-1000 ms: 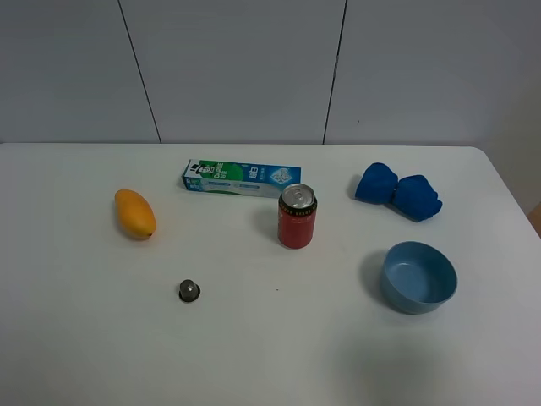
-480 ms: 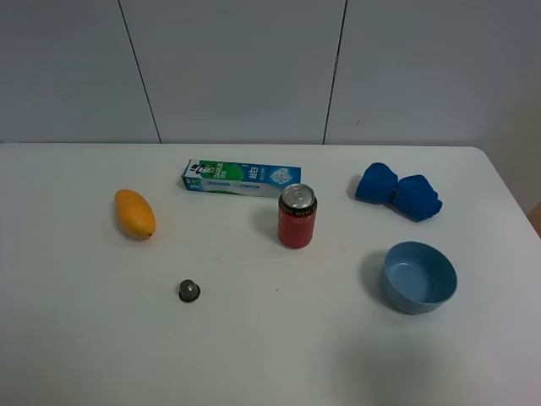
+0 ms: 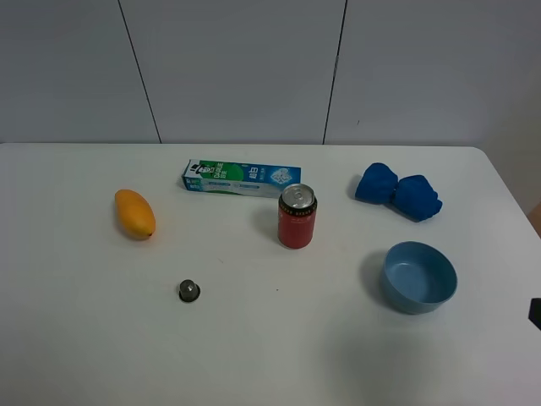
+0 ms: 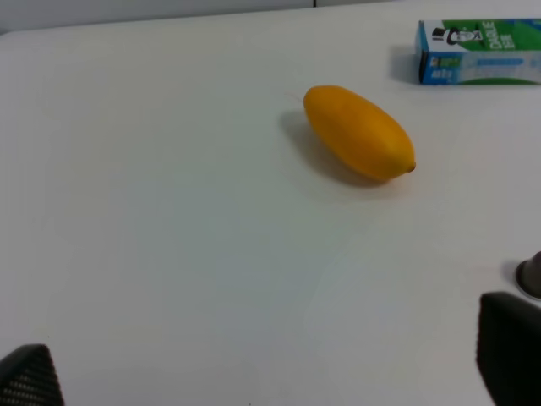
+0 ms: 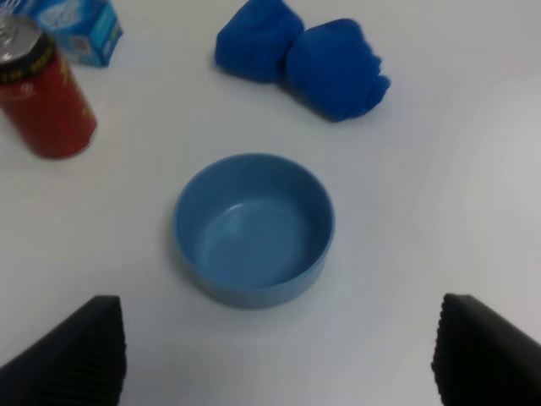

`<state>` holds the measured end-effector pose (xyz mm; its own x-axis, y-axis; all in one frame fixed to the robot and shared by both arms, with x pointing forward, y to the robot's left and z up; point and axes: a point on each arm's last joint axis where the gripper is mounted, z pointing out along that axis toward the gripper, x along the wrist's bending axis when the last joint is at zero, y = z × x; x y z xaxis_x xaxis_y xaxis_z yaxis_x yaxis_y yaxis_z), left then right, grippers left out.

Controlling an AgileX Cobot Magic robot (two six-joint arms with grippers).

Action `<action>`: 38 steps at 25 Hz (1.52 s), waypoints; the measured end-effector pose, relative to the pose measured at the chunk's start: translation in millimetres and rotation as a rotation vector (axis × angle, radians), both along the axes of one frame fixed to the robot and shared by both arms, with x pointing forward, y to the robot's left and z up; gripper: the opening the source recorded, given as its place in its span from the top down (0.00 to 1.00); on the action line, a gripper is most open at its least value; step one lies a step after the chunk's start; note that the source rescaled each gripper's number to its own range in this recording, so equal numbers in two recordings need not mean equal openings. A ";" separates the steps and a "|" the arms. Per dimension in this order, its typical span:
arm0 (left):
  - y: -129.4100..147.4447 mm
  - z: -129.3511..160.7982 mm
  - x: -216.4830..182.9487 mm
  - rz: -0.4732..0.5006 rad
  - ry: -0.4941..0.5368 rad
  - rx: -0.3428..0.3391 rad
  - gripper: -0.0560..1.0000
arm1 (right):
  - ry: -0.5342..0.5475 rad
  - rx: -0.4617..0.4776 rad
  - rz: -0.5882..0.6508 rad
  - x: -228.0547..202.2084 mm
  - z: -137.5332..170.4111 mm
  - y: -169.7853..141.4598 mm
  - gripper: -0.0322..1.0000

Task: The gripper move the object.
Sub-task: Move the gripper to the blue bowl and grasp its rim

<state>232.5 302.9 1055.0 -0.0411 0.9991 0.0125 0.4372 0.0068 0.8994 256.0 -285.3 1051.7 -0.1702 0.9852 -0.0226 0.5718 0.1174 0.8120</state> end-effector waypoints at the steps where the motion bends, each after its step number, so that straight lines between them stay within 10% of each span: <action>1: 0.0 0.0 0.0 0.000 0.000 0.000 0.00 | 0.050 -0.008 0.034 7.7 -0.8 1.6 0.21; 13: 0.0 0.0 0.0 0.000 0.000 0.000 0.00 | 0.447 -0.039 0.187 100.8 -12.8 3.4 0.21; 38: 0.0 0.0 0.0 0.000 0.000 0.000 0.00 | 0.580 -0.058 0.390 190.5 -86.3 36.8 0.21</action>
<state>232.5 302.9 1055.0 -0.0411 0.9991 0.0125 0.4372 0.0068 0.8994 446.5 -248.5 965.4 -0.5114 0.8498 0.1279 0.8181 0.4359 0.3751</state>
